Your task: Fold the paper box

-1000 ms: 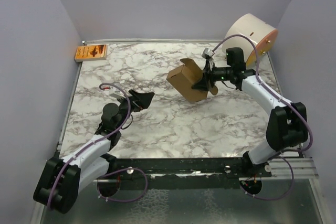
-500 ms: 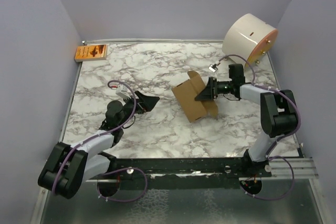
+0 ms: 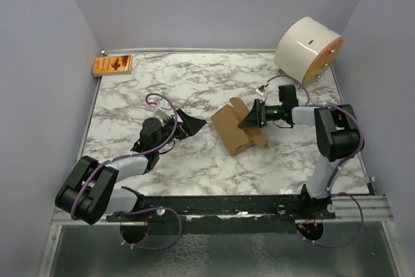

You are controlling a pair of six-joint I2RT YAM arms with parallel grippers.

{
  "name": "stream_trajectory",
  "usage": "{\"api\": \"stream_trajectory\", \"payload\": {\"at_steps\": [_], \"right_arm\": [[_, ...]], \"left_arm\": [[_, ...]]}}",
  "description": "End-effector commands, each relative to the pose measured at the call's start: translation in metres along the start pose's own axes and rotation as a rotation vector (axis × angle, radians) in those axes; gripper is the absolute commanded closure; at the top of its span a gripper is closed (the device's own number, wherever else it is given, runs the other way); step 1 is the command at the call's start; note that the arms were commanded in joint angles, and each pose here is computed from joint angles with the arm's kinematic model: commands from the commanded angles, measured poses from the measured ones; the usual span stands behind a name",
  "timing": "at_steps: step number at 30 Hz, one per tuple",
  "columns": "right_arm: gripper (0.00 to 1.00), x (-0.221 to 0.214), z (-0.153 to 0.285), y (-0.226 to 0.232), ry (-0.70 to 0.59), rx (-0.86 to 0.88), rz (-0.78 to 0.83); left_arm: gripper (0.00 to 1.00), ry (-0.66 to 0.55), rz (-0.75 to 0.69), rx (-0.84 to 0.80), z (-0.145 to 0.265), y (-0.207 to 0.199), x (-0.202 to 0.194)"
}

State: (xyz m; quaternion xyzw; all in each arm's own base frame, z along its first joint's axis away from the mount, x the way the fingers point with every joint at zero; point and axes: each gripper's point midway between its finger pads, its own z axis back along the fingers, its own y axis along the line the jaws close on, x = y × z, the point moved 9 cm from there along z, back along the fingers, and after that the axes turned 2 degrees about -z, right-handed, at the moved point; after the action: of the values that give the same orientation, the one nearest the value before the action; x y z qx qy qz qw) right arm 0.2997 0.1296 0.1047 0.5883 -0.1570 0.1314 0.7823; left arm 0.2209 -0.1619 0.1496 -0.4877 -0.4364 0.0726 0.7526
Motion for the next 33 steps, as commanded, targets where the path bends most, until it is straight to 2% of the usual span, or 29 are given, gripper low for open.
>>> {"api": "stream_trajectory", "payload": {"at_steps": [1,8,12,19,23,25,26,28,30,31,33], "right_arm": [[0.24,0.006,0.001,-0.011,-0.012,-0.118,0.063],[0.18,0.013,0.012,-0.015,0.012,-0.283,0.177],[0.00,0.019,0.029,-0.013,-0.002,-0.345,0.268],[0.01,0.035,0.050,0.011,-0.025,-0.411,0.480],[0.01,0.045,0.063,0.028,-0.052,-0.482,0.682],[0.01,0.049,0.069,0.044,-0.090,-0.493,0.833],[0.01,0.049,0.070,0.051,-0.120,-0.472,0.896],[0.01,0.044,0.066,0.066,-0.192,-0.375,0.908],[0.00,0.038,0.060,0.075,-0.141,-0.198,0.965],[0.05,0.037,0.058,0.076,-0.105,-0.130,0.985],[0.23,0.040,0.054,0.068,-0.063,-0.134,0.924]], "left_arm": [[0.07,0.062,-0.011,-0.046,-0.015,-0.016,-0.007],[0.10,0.111,-0.041,0.006,-0.025,-0.019,-0.012],[0.11,0.110,-0.063,0.041,-0.023,-0.018,-0.011],[0.11,0.103,-0.105,0.091,-0.017,-0.017,-0.007],[0.11,0.069,-0.121,0.094,-0.011,-0.017,-0.005],[0.11,0.045,-0.123,0.080,-0.009,-0.018,-0.004],[0.11,0.033,-0.120,0.076,-0.008,-0.017,-0.004],[0.11,0.016,-0.108,0.062,-0.008,-0.017,-0.003],[0.11,0.027,-0.090,0.060,-0.010,-0.016,-0.005],[0.12,0.039,-0.080,0.059,-0.012,-0.015,-0.005],[0.15,0.064,-0.066,0.048,-0.017,-0.018,-0.005]]}}
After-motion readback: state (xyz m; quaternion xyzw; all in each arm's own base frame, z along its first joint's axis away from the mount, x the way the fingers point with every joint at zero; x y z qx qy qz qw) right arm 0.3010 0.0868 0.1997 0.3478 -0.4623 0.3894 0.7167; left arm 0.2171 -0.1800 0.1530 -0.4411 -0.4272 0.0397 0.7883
